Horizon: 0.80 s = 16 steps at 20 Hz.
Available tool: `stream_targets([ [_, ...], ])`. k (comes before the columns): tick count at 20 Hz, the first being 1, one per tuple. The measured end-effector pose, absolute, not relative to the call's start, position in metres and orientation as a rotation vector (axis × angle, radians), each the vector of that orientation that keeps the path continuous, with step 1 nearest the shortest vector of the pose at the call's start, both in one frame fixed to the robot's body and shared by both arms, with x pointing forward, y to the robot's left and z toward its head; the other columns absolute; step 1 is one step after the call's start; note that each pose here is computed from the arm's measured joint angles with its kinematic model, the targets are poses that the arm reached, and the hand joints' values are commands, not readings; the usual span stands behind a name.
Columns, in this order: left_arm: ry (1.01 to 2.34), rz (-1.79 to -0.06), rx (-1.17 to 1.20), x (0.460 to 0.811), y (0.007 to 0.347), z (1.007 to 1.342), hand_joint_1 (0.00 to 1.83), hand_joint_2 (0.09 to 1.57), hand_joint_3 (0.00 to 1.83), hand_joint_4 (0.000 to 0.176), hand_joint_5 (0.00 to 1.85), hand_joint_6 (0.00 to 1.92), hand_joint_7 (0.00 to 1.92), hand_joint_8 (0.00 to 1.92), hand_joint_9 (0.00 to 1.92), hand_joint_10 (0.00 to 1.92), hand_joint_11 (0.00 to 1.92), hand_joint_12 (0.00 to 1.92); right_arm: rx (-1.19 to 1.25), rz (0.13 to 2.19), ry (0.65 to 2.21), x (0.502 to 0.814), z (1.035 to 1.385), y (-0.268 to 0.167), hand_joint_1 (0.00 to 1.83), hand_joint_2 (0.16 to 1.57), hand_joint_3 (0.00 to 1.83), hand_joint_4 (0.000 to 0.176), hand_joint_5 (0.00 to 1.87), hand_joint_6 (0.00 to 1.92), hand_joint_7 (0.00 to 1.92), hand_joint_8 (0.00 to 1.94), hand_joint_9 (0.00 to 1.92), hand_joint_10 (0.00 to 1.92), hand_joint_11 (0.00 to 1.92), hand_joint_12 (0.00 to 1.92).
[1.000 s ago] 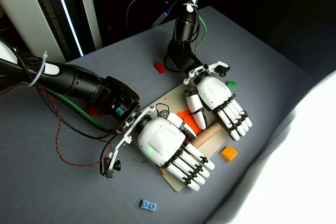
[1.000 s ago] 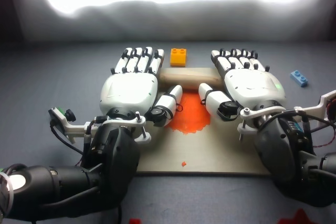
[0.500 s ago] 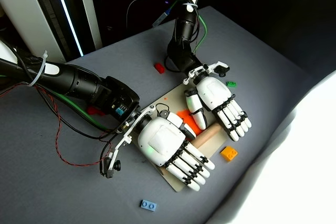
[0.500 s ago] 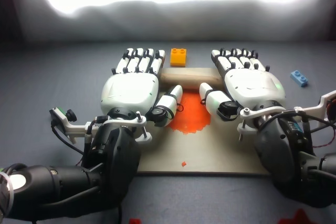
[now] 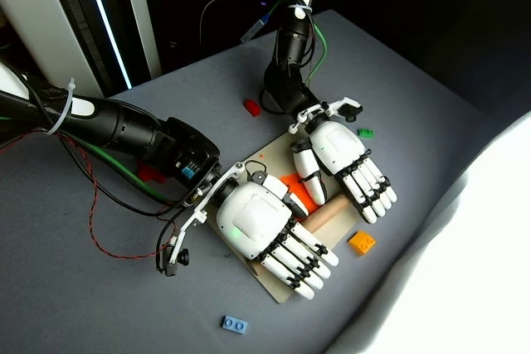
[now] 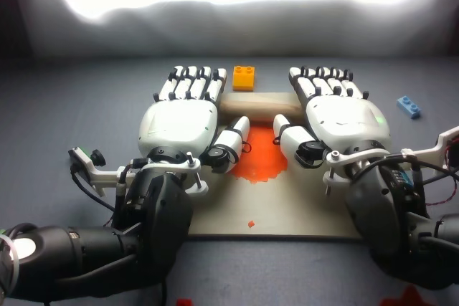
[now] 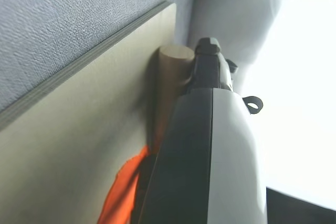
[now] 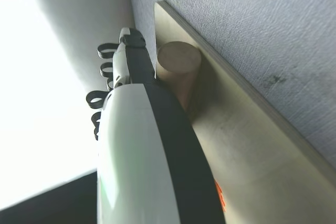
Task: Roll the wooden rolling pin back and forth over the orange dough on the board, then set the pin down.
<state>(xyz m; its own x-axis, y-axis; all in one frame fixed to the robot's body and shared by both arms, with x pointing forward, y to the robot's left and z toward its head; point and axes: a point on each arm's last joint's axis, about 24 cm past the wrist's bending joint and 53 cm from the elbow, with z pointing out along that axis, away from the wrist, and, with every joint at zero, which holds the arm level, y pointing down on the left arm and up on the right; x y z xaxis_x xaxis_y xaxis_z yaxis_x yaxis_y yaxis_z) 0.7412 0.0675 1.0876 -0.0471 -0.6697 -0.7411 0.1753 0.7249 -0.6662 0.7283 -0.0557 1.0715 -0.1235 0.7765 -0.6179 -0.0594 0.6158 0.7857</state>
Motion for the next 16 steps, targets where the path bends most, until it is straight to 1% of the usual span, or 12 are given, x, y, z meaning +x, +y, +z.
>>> stream_targets([
  [7, 1.469, -0.721, -0.426, 0.7416, 0.0669, 1.088, 0.0, 1.51, 0.0, 0.0, 0.13, 0.03, 0.12, 0.02, 0.08, 0.02, 0.02, 0.02, 0.623, 0.799, 1.539, 0.7283, 1.0715, -0.0557, 0.0, 1.57, 0.1, 0.0, 0.14, 0.03, 0.14, 0.02, 0.06, 0.02, 0.0, 0.0],
  [8, 1.471, -0.721, -0.425, 0.7419, 0.0669, 1.0879, 0.0, 1.51, 0.0, 0.0, 0.16, 0.01, 0.15, 0.01, 0.11, 0.01, 0.0, 0.15, 0.623, 0.799, 1.539, 0.7283, 1.0715, -0.0557, 0.0, 1.57, 0.09, 0.0, 0.16, 0.03, 0.16, 0.03, 0.07, 0.03, 0.0, 0.0],
  [9, 1.473, -0.721, -0.424, 0.7422, 0.0668, 1.088, 0.0, 1.51, 0.0, 0.0, 0.15, 0.0, 0.15, 0.0, 0.11, 0.01, 0.0, 0.17, 0.623, 0.798, 1.54, 0.7279, 1.0705, -0.056, 0.0, 1.57, 0.08, 0.0, 0.16, 0.03, 0.17, 0.02, 0.09, 0.03, 0.02, 0.01],
  [10, 1.472, -0.721, -0.422, 0.7424, 0.0669, 1.0882, 0.0, 1.51, 0.0, 0.0, 0.14, 0.0, 0.14, 0.0, 0.11, 0.0, 0.0, 0.18, 0.617, 0.797, 1.541, 0.7275, 1.0702, -0.0557, 0.0, 1.57, 0.08, 0.0, 0.18, 0.01, 0.19, 0.0, 0.1, 0.01, 0.0, 0.12],
  [11, 1.47, -0.726, -0.425, 0.7425, 0.0669, 1.0887, 0.0, 1.51, 0.0, 0.0, 0.14, 0.0, 0.14, 0.0, 0.1, 0.0, 0.0, 0.18, 0.616, 0.796, 1.542, 0.7273, 1.0697, -0.0559, 0.0, 1.57, 0.08, 0.0, 0.21, 0.02, 0.22, 0.01, 0.14, 0.02, 0.0, 0.29],
  [13, 1.469, -0.735, -0.431, 0.7428, 0.0671, 1.0892, 0.0, 1.49, 0.0, 0.0, 0.14, 0.0, 0.13, 0.0, 0.1, 0.0, 0.0, 0.21, 0.612, 0.796, 1.539, 0.7274, 1.0706, -0.056, 0.0, 1.57, 0.08, 0.0, 0.2, 0.01, 0.21, 0.0, 0.13, 0.01, 0.0, 0.22],
  [15, 1.47, -0.74, -0.434, 0.7427, 0.0669, 1.0889, 0.0, 1.5, 0.0, 0.0, 0.16, 0.01, 0.16, 0.01, 0.12, 0.01, 0.0, 0.29, 0.612, 0.795, 1.538, 0.7273, 1.0706, -0.0563, 0.0, 1.57, 0.1, 0.0, 0.19, 0.0, 0.19, 0.0, 0.11, 0.0, 0.0, 0.19],
  [16, 1.469, -0.74, -0.435, 0.7427, 0.0669, 1.0891, 0.0, 1.5, 0.0, 0.0, 0.16, 0.0, 0.15, 0.0, 0.12, 0.0, 0.0, 0.27, 0.612, 0.795, 1.538, 0.7273, 1.0706, -0.0563, 0.0, 1.57, 0.1, 0.0, 0.18, 0.0, 0.19, 0.0, 0.12, 0.01, 0.0, 0.19],
])
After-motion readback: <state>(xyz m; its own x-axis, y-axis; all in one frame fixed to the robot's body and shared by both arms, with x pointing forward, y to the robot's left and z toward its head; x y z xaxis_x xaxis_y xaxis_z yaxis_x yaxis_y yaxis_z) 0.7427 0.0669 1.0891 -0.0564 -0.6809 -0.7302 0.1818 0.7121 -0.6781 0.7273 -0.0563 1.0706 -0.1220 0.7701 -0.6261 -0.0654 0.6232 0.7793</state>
